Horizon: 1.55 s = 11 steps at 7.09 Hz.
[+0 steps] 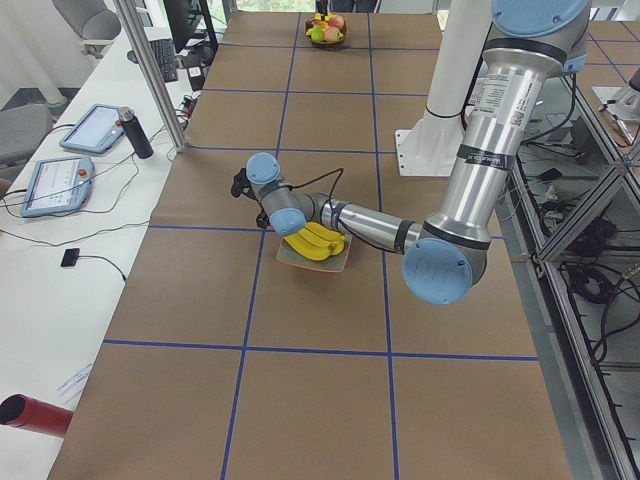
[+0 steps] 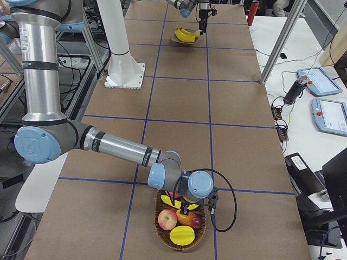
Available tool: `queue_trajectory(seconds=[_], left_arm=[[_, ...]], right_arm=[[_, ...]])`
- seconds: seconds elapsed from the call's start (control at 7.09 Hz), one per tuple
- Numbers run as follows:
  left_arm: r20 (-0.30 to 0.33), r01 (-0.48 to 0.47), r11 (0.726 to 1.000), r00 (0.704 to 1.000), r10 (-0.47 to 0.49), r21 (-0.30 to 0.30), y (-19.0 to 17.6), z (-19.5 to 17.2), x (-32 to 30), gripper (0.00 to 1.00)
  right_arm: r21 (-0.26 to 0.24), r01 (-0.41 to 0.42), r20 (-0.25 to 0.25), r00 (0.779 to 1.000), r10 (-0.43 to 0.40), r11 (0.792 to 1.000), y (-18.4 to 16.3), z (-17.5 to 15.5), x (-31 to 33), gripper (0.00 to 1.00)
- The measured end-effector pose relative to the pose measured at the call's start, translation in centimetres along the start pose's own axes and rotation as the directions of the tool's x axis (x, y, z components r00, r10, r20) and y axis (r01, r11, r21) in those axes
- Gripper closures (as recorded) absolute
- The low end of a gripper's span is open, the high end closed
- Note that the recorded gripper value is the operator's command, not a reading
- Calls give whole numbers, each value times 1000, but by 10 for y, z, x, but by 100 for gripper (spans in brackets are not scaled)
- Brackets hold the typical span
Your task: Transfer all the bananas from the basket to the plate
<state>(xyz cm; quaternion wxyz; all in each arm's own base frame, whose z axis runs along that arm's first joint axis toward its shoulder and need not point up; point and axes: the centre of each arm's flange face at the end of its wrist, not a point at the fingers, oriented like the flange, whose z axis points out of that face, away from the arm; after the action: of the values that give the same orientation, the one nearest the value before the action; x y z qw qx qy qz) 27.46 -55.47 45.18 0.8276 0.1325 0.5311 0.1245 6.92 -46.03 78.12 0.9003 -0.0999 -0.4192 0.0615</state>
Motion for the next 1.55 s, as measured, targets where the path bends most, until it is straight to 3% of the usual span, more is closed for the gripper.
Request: queue_trajectory(seconds=[0.56, 1.55], left_arm=[[-3, -4, 1000, 1000, 4, 0, -2, 1, 4, 0], [-4, -6, 1000, 1000, 5, -1, -3, 2, 5, 0]], right_arm=[[-25, -35, 0, 999, 36, 999, 4, 13, 15, 30], [-69, 13, -15, 1000, -14, 998, -1, 34, -8, 31]])
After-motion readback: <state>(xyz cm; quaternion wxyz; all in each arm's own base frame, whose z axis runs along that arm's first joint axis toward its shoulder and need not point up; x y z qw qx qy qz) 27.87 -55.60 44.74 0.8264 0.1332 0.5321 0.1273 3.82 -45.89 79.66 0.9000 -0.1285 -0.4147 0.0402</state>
